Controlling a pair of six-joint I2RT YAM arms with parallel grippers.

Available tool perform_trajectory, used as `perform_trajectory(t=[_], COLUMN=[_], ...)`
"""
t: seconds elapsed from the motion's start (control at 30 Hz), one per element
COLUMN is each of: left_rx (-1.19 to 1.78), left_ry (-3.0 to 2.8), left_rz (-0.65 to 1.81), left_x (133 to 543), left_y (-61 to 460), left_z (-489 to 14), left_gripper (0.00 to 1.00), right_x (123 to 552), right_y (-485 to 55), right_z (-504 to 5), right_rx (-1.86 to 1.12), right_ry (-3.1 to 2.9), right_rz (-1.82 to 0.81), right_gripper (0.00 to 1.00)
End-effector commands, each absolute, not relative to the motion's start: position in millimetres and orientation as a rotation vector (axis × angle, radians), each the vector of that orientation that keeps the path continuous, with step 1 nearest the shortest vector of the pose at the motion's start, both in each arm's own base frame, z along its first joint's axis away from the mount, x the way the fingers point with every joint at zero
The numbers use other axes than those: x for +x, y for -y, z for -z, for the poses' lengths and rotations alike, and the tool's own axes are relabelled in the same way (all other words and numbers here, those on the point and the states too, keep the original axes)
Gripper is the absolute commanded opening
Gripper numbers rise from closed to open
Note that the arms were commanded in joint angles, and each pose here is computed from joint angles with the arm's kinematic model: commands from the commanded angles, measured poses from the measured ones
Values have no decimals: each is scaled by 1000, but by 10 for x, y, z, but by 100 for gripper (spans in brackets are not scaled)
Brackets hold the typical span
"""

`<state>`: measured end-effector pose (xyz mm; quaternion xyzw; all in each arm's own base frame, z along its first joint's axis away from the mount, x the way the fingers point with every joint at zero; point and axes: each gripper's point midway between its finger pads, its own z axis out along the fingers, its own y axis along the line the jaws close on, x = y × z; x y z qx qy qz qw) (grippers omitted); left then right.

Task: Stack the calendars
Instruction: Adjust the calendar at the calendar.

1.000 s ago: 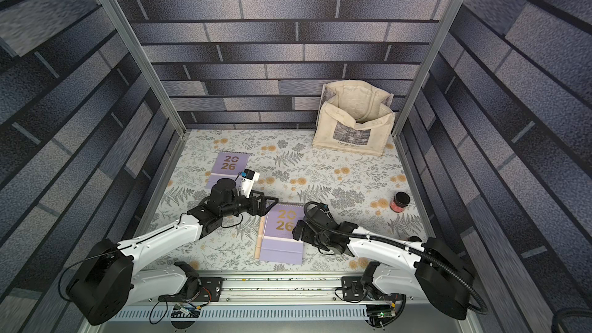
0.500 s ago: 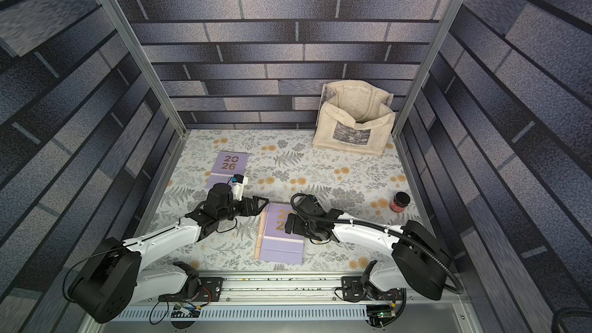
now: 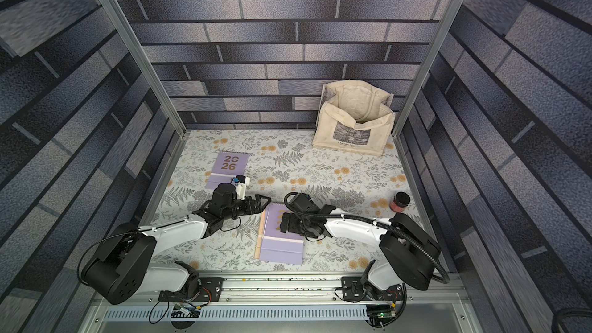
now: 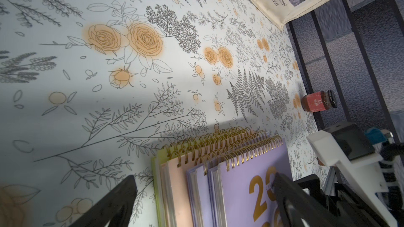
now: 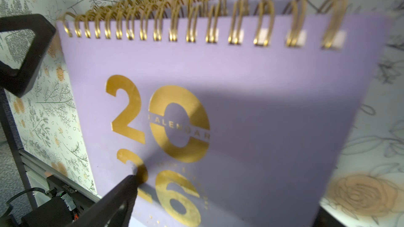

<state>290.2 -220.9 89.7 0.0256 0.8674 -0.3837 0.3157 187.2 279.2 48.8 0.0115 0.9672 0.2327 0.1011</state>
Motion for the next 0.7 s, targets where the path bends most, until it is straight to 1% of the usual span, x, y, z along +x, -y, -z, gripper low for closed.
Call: perform_trajectory(t=[0.0, 0.2, 0.4, 0.67], left_rx=[59, 24, -6, -13], left_ry=[-2294, -2343, -2403, -2361], left_rz=[1060, 1108, 1077, 1121], left_x=[2844, 2751, 2624, 2654], left_y=[2256, 2278, 2206, 2270], left_z=[-849, -738, -566, -650], left_gripper=[100, 100, 100, 100], right_x=[1936, 1961, 1972, 1984], right_y=[-2879, -2944, -2969, -3015], right_z=[-549, -567, -573, -573], right_rx=[9, 5, 5, 6], right_ry=[-2845, -2843, -2840, -2839], right_rz=[-713, -735, -744, -762], right_gripper=[100, 100, 100, 100])
